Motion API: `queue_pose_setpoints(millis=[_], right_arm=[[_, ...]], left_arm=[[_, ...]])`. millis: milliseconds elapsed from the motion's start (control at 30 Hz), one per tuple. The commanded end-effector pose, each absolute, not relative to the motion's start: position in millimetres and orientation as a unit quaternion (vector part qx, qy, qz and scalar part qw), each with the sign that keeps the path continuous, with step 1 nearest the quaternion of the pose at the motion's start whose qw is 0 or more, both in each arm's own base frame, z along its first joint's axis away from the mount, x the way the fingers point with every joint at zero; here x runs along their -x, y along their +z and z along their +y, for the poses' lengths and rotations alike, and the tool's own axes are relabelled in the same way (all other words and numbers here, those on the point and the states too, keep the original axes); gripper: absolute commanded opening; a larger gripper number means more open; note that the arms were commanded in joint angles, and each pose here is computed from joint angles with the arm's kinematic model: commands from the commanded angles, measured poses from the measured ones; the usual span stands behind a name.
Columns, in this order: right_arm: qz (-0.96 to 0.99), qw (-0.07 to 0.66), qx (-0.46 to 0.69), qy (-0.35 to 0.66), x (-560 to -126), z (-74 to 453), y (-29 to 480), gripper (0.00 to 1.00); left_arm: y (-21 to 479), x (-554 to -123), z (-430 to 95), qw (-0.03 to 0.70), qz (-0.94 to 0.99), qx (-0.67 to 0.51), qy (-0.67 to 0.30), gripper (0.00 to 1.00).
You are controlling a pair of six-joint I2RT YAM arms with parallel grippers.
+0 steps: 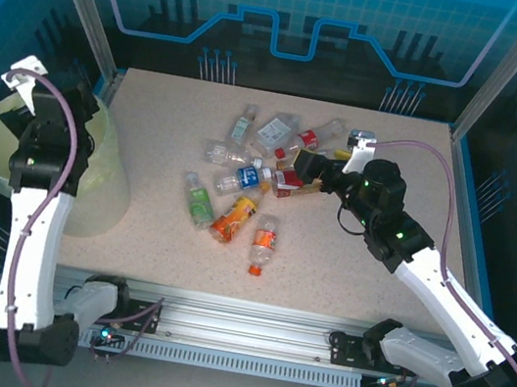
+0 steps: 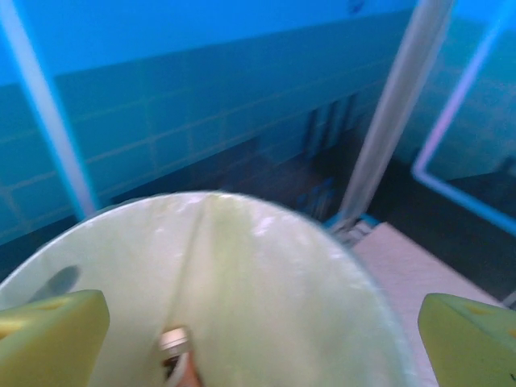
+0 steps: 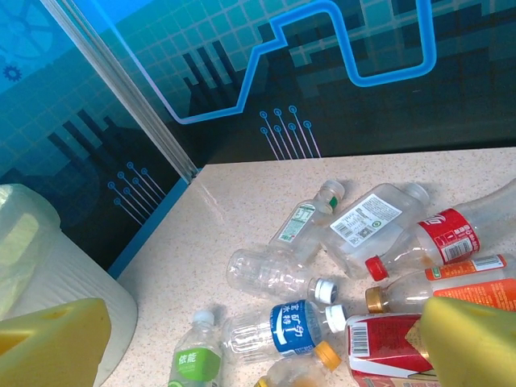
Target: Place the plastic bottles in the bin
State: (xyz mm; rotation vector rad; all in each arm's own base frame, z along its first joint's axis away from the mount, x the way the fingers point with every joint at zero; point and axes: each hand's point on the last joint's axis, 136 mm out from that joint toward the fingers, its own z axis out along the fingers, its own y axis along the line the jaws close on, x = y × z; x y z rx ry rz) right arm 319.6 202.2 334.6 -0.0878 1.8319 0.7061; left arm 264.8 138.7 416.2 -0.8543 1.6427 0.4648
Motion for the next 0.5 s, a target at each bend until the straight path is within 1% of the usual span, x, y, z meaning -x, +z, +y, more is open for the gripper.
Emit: queue_pose_setpoints(millis=[0,133,200,333,467], right_arm=[[0.773,0.568,0.025,0.281,-324.8,193.0,335.3,1.00],[0.773,0.572,0.015,0.274,-323.3,187.4,332.6,1.00],[0.774,0.572,0.014,0.271,-323.1,185.6,331.0,1.00],[0.776,0.570,0.013,0.270,-322.3,184.4,330.3,1.00],[0.782,0.563,0.010,0.269,-321.6,183.5,325.4,1.00]], left_arm=[[431.5,-286.9,103.2,0.619,0.710,0.319,0.102,0.99],[431.5,-311.1,40.6,0.617,0.742,0.250,-0.079,0.99],[427.9,-319.0,14.9,0.606,0.748,0.233,-0.139,0.99],[416.2,-328.7,-30.7,0.583,0.763,0.199,-0.195,0.99],[386.6,-334.7,-74.0,0.545,0.795,0.160,-0.212,0.99]])
